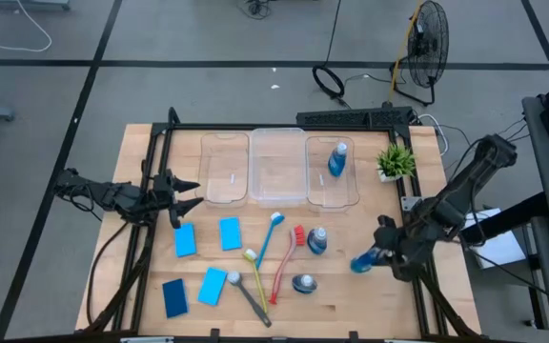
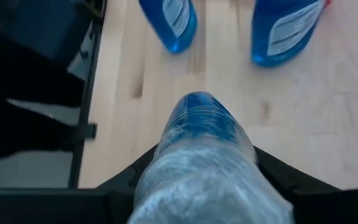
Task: Pick & Place Kitchen Sink Supplies
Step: Put the blue dishwashing liquid bottle into the right transparent bin
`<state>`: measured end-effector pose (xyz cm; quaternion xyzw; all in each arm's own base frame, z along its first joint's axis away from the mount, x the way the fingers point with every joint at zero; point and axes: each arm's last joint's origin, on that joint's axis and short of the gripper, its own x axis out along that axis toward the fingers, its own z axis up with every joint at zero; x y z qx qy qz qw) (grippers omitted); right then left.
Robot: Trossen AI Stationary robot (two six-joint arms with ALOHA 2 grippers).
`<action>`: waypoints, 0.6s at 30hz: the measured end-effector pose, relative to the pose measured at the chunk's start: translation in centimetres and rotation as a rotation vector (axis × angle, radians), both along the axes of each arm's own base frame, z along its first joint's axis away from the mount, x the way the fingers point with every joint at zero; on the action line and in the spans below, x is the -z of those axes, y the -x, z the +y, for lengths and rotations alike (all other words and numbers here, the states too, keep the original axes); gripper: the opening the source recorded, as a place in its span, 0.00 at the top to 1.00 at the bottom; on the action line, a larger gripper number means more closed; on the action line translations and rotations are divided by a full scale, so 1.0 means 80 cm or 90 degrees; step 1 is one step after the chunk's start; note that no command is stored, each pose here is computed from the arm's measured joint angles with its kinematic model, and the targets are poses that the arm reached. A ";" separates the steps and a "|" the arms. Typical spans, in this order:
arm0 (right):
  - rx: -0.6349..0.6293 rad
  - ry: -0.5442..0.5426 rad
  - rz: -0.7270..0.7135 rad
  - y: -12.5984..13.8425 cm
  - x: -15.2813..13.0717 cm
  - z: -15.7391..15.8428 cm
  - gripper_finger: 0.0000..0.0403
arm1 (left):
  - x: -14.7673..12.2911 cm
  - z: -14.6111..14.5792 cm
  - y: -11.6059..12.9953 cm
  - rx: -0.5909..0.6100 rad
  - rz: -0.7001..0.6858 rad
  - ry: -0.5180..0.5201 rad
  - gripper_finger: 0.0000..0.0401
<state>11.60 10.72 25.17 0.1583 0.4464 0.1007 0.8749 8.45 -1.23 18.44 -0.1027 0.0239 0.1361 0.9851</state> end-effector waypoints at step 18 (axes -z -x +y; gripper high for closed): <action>0.074 -0.137 -0.303 0.002 -0.067 -0.049 0.62 | 0.000 0.000 0.000 0.001 0.002 -0.007 0.37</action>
